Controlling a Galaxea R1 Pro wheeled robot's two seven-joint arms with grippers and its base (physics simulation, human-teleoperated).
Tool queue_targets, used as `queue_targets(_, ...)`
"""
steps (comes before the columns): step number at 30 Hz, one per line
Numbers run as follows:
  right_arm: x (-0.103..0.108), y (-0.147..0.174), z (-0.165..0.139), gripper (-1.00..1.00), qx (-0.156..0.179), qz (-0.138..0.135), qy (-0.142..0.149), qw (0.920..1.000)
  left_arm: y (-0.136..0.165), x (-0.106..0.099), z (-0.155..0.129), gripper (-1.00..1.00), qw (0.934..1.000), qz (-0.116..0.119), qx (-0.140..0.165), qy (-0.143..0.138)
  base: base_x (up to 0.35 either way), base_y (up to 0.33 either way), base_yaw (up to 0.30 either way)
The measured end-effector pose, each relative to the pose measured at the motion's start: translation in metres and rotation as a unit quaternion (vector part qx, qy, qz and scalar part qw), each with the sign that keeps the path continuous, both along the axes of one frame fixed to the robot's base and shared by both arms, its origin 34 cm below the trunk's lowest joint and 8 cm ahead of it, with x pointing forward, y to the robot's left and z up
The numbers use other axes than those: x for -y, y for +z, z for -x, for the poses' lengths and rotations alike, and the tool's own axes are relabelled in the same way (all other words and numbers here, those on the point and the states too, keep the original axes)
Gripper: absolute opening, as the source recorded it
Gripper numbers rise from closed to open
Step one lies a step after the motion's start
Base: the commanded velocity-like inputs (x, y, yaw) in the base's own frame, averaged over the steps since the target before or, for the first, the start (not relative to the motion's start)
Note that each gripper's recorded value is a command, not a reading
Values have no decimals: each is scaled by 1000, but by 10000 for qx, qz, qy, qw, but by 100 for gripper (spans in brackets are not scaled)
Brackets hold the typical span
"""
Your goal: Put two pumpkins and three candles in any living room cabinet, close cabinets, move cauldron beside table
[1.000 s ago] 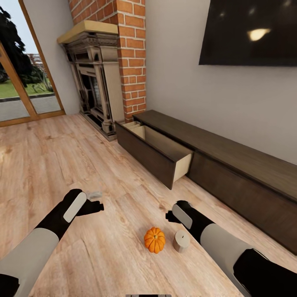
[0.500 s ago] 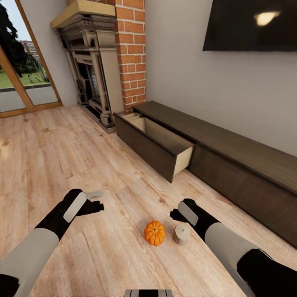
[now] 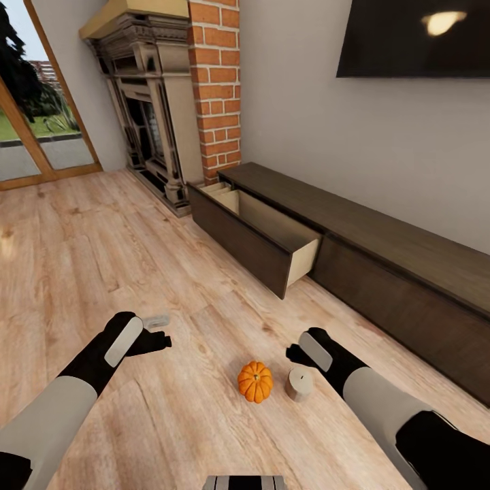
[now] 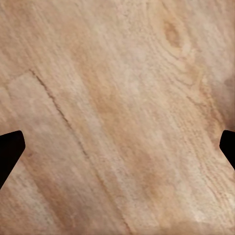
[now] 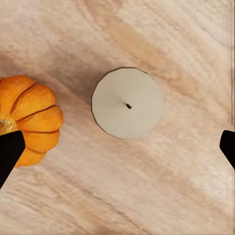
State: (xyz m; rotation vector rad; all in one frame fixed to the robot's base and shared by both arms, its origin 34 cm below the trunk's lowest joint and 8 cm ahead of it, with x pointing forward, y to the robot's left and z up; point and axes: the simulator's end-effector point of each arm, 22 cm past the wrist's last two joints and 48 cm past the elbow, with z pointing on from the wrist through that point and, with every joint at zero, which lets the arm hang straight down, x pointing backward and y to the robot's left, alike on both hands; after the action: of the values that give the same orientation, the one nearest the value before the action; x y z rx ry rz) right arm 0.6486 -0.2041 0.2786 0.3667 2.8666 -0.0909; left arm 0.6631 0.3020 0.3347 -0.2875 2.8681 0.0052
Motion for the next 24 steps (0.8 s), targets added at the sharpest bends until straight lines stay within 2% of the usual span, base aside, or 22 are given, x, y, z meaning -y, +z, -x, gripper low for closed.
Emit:
queue_targets(5, 9, -1, 0, 100, 8, 31, -47, 10000, 0, 0, 0, 100, 10000, 13, 3, -1, 0, 0, 0)
queue_targets(24, 12, -1, 0, 100, -3, 29, -52, 10000, 0, 0, 0, 100, 10000, -8, 1, -7, 64, 0, 0)
